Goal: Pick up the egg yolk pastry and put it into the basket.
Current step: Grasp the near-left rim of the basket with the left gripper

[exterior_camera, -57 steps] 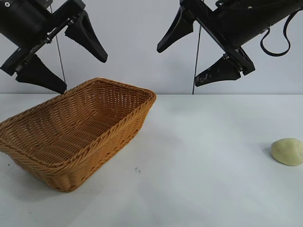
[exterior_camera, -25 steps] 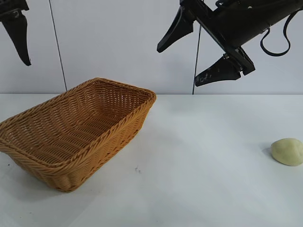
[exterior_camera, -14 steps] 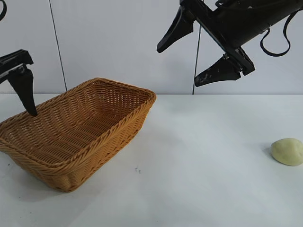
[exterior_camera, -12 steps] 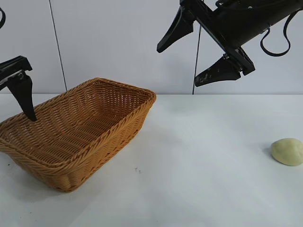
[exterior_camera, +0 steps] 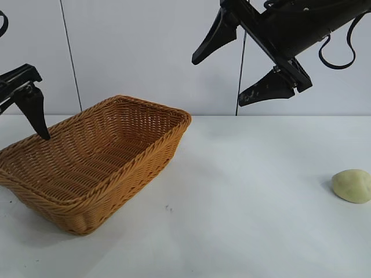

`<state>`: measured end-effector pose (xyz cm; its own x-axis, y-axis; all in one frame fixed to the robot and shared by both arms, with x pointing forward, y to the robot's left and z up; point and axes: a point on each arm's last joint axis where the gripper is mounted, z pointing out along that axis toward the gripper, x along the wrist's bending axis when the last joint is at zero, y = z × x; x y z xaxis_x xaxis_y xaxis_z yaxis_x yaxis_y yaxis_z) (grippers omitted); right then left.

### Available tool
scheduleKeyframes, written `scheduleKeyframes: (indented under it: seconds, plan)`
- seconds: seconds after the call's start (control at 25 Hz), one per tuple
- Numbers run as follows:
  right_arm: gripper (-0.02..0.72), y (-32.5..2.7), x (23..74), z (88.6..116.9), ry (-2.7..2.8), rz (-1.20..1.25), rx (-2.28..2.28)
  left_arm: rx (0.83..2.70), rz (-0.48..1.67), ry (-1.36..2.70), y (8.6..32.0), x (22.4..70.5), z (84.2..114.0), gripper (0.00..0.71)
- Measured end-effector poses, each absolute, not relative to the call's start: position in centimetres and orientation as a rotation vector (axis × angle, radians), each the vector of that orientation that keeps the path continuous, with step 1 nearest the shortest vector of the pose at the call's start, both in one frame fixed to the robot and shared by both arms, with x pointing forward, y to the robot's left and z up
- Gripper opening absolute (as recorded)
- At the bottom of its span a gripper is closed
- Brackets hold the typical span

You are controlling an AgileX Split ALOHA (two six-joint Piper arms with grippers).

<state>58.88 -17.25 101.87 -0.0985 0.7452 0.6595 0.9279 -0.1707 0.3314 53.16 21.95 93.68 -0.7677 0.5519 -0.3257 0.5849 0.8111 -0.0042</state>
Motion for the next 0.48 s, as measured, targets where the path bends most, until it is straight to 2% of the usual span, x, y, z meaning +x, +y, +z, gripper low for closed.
scheduleKeyframes:
  seconds: [0.24,0.48]
  plan:
    - [0.696,-17.3,58.9,101.9,-1.852,-1.127,-1.933,0.896,-0.183,2.727,21.7,53.7,90.9,0.687]
    - [0.696,-17.3,58.9,101.9,-1.852,-1.126,-1.932,0.912,-0.195,2.747,21.6,53.7,90.1,0.601]
